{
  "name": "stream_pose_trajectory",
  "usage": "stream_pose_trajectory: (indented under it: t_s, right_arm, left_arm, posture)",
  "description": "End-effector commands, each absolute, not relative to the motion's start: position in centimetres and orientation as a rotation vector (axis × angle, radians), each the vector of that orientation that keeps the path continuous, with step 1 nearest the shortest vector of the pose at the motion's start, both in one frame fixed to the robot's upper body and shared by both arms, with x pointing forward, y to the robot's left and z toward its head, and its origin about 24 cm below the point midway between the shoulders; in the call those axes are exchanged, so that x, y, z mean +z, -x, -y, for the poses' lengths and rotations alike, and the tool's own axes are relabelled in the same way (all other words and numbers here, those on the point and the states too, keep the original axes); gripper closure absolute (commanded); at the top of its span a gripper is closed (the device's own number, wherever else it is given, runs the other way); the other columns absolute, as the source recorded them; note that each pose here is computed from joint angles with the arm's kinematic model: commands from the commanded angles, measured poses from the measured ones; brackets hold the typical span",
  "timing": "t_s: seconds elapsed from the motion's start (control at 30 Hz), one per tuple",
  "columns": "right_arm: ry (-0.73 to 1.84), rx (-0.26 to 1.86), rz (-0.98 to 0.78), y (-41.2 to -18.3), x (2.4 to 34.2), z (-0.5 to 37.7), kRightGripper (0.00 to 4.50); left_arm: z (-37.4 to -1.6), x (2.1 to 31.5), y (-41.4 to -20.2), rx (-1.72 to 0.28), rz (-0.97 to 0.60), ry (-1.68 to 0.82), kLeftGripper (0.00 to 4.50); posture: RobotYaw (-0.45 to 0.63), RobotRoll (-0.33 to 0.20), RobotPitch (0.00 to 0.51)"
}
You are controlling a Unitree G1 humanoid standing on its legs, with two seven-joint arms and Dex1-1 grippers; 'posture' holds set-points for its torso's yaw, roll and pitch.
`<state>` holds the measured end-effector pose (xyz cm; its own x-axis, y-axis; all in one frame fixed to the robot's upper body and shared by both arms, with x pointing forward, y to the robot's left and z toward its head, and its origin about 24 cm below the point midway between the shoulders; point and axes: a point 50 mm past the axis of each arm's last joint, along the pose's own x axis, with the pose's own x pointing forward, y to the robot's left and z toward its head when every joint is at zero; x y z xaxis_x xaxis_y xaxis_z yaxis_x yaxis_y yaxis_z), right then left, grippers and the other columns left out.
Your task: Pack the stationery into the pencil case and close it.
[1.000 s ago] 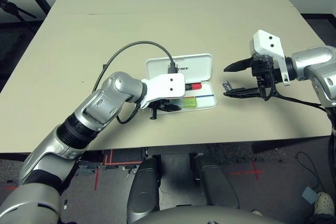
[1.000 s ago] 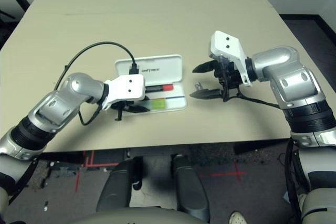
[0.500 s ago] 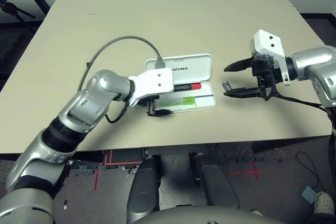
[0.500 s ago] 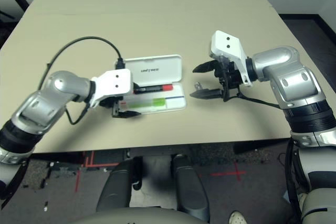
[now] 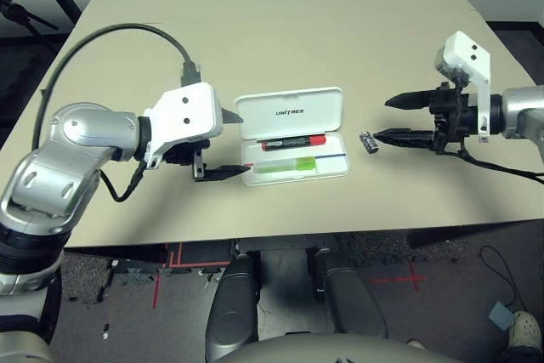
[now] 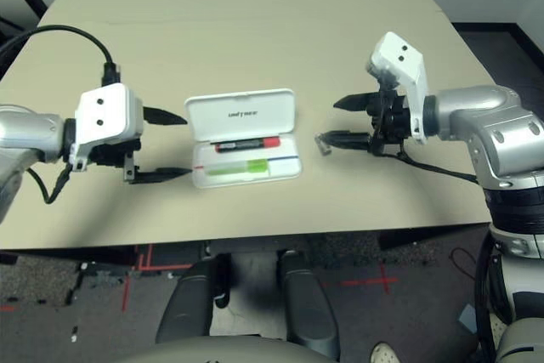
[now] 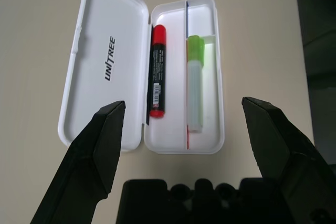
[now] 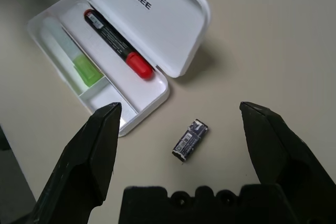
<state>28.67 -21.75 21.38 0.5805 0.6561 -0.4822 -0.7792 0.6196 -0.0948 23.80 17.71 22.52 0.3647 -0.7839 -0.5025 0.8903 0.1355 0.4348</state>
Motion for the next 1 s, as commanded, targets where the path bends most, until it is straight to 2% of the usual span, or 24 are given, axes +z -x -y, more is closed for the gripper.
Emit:
stream_pose_trajectory:
  t_s: [0.03,0.47,1.0]
  right_arm:
    - [0.264,0.743,-0.511,-28.2,20.8,21.5,0.00]
    - [0.191,0.461,-0.629,-29.2,16.9,18.6,0.00]
    - [0.171,0.439,-0.686,-30.6,13.7,17.6,0.00]
  left_arm:
    - [-17.4,22.8,-23.1,-1.270,-0.153,-0.778,0.03]
    - [-17.8,23.9,-22.7,-1.345,-0.126,-0.826,0.03]
    - [-17.8,23.7,-22.1,-1.340,-0.140,-0.831,0.03]
  posture:
    - [-0.04,0.000,0.221]
    - [-0.04,0.000,0.218]
    - [0.00,0.000,0.213]
